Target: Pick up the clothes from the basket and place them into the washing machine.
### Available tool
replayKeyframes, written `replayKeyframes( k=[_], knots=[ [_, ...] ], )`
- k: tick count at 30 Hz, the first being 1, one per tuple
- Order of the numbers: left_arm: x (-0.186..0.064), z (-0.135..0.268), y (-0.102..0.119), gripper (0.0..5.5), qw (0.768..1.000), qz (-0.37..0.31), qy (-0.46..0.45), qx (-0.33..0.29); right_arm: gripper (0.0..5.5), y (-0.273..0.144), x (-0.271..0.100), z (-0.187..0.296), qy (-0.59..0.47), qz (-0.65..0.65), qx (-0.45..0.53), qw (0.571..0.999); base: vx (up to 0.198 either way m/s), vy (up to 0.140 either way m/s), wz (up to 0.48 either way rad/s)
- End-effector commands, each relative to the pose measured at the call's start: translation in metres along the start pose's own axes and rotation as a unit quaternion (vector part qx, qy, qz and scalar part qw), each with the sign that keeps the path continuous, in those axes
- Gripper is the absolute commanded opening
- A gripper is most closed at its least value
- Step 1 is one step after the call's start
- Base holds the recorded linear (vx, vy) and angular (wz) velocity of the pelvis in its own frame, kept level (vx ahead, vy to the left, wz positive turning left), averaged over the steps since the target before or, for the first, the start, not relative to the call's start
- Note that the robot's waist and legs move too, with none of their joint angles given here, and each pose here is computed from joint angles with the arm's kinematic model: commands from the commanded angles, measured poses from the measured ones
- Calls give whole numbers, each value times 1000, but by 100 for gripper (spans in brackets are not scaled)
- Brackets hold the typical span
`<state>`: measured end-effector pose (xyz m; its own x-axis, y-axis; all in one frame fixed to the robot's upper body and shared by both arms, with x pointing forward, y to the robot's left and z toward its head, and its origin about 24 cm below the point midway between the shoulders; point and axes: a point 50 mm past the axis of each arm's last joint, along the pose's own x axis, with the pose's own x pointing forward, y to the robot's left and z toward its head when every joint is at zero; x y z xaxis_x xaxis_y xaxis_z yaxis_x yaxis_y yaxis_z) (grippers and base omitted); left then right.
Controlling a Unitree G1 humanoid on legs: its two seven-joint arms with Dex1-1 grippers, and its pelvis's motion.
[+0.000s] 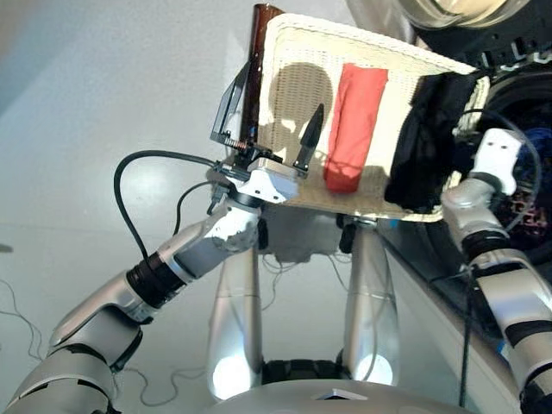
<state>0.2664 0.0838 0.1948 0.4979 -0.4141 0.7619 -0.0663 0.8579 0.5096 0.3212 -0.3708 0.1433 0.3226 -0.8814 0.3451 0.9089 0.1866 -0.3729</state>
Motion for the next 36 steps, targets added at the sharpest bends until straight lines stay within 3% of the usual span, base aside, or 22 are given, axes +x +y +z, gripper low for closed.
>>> replayKeyframes(
  k=[1,7,14,15,16,21,25,30,31,36],
  knots=[
    [0,32,0,550,996,8,-53,-66,0,-67,53,-8,19,-119,-39,992,0,0,0],
    [1,31,9,550,997,-10,-59,-45,0,-113,82,-6,47,-176,-46,982,0,0,0],
    [2,29,13,550,998,-16,-57,-32,0,-120,85,-11,65,-183,-43,980,0,0,0],
    [3,29,14,550,998,-16,-59,-29,203,-116,83,-10,62,-176,-35,982,0,0,0],
    [3,29,14,550,998,-14,-58,-29,550,-113,83,-9,60,-171,-26,983,0,0,0],
    [5,30,14,550,998,-8,-63,-31,550,-92,73,-6,47,-128,15,991,0,0,0],
    [7,31,16,550,997,2,-63,-37,550,-55,52,11,21,-46,151,987,0,0,0],
    [3,26,19,550,998,19,-42,-44,550,-9,-19,37,-62,91,300,947,0,0,0],
    [2,23,21,550,998,23,-35,-41,550,-1,-48,48,-86,144,351,921,0,0,0],
    [-2,20,23,550,999,25,-23,-43,550,4,-100,59,-133,226,385,885,0,0,0]
  ],
)
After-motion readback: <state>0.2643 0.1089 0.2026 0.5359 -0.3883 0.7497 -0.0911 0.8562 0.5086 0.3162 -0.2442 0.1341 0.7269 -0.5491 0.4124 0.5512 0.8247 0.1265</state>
